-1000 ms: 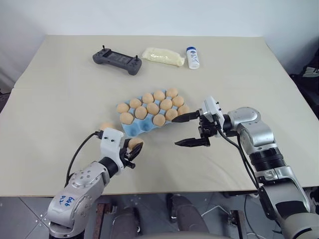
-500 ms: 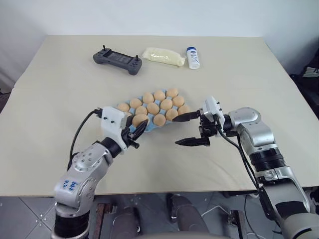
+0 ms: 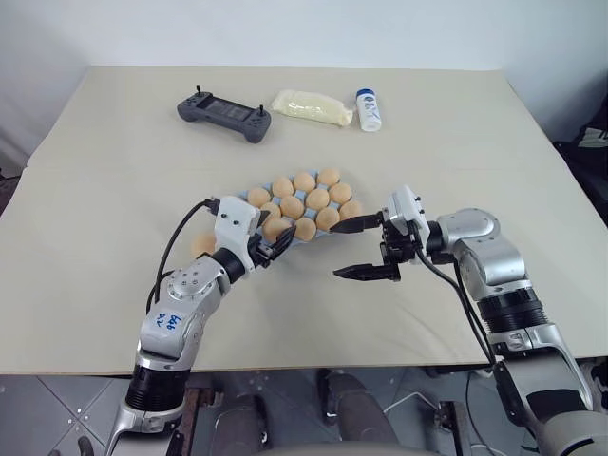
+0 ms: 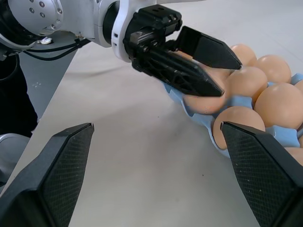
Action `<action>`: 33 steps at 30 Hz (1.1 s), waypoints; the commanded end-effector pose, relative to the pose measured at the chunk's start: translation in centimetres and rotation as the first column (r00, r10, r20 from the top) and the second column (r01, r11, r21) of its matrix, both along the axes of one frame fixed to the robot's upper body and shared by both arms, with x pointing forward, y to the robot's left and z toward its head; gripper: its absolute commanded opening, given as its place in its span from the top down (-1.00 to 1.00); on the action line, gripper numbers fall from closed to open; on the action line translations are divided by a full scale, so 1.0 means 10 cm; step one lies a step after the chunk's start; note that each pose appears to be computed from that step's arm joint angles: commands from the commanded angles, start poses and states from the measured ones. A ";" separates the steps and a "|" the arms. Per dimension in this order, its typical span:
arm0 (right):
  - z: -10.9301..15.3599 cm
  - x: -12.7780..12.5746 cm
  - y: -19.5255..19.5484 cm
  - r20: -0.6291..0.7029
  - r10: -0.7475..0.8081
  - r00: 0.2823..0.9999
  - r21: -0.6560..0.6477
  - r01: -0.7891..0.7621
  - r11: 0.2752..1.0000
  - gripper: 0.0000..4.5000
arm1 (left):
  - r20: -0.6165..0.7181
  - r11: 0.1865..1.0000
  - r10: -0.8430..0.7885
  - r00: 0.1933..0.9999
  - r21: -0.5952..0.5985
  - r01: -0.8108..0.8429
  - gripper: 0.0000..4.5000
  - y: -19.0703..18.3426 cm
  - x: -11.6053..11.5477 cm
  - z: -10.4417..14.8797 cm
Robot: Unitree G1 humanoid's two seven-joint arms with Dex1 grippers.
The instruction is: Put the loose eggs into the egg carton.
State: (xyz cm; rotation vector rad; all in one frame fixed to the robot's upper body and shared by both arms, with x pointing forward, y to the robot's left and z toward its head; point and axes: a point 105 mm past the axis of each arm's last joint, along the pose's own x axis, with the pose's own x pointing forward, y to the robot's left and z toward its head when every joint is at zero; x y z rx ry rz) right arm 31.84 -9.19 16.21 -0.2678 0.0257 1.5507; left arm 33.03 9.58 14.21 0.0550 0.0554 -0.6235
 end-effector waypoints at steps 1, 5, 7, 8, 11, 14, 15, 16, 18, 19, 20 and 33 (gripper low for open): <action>0.12 -0.01 -0.03 0.041 -0.008 0.999 0.022 0.007 1.000 -1.00 | 0.054 0.998 -0.062 0.997 -0.022 0.063 -0.98 -0.10 -0.09 0.17; 0.12 -0.01 -0.02 0.040 -0.004 0.999 0.022 0.003 1.000 -1.00 | 0.098 0.999 -0.049 0.994 -0.012 0.050 -0.98 -0.06 -0.14 0.29; 0.13 -0.01 -0.01 0.040 -0.002 0.999 0.024 0.001 1.000 -1.00 | 0.122 1.000 -0.020 0.992 -0.003 0.020 -0.98 0.06 -0.22 0.35; 0.13 -0.01 -0.01 0.041 -0.001 0.999 0.025 0.000 1.000 -1.00 | 0.124 1.000 -0.012 0.992 -0.001 0.012 -0.98 0.10 -0.26 0.35; 0.13 -0.01 -0.01 0.040 0.003 0.999 0.028 -0.004 1.000 -1.00 | 0.099 1.000 0.027 0.995 0.003 -0.028 -0.98 0.32 -0.46 0.30; 0.14 -0.01 -0.02 0.041 0.009 0.999 0.036 -0.011 0.999 -1.00 | 0.062 0.994 0.107 0.992 0.028 -0.109 -0.98 0.59 -0.61 0.20; 0.14 -0.01 -0.02 0.041 0.013 0.999 0.039 -0.014 0.999 -1.00 | 0.046 0.987 0.153 0.987 0.050 -0.155 -0.98 0.73 -0.65 0.14; 0.15 -0.01 -0.01 0.040 0.018 0.999 0.044 -0.020 0.999 -1.00 | 0.032 0.981 0.186 0.982 0.056 -0.188 -0.98 0.84 -0.70 0.11; 0.16 -0.02 -0.01 0.036 0.030 0.999 0.060 -0.032 0.998 -1.00 | -0.004 0.973 0.226 0.974 0.049 -0.225 -0.98 0.99 -0.79 0.05; 0.16 -0.02 0.00 0.034 0.037 0.999 0.064 -0.039 0.997 -1.00 | -0.019 0.968 0.247 0.969 0.054 -0.246 -0.98 1.07 -0.84 0.02; 0.16 -0.03 0.00 0.034 0.047 0.998 0.071 -0.049 0.996 -1.00 | -0.027 0.961 0.272 0.962 0.064 -0.270 -0.98 1.16 -0.88 0.00; 0.19 -0.01 0.02 0.036 0.070 0.997 0.072 -0.073 0.995 -1.00 | -0.058 0.922 0.386 0.921 0.059 -0.383 -0.98 1.50 -0.94 -0.07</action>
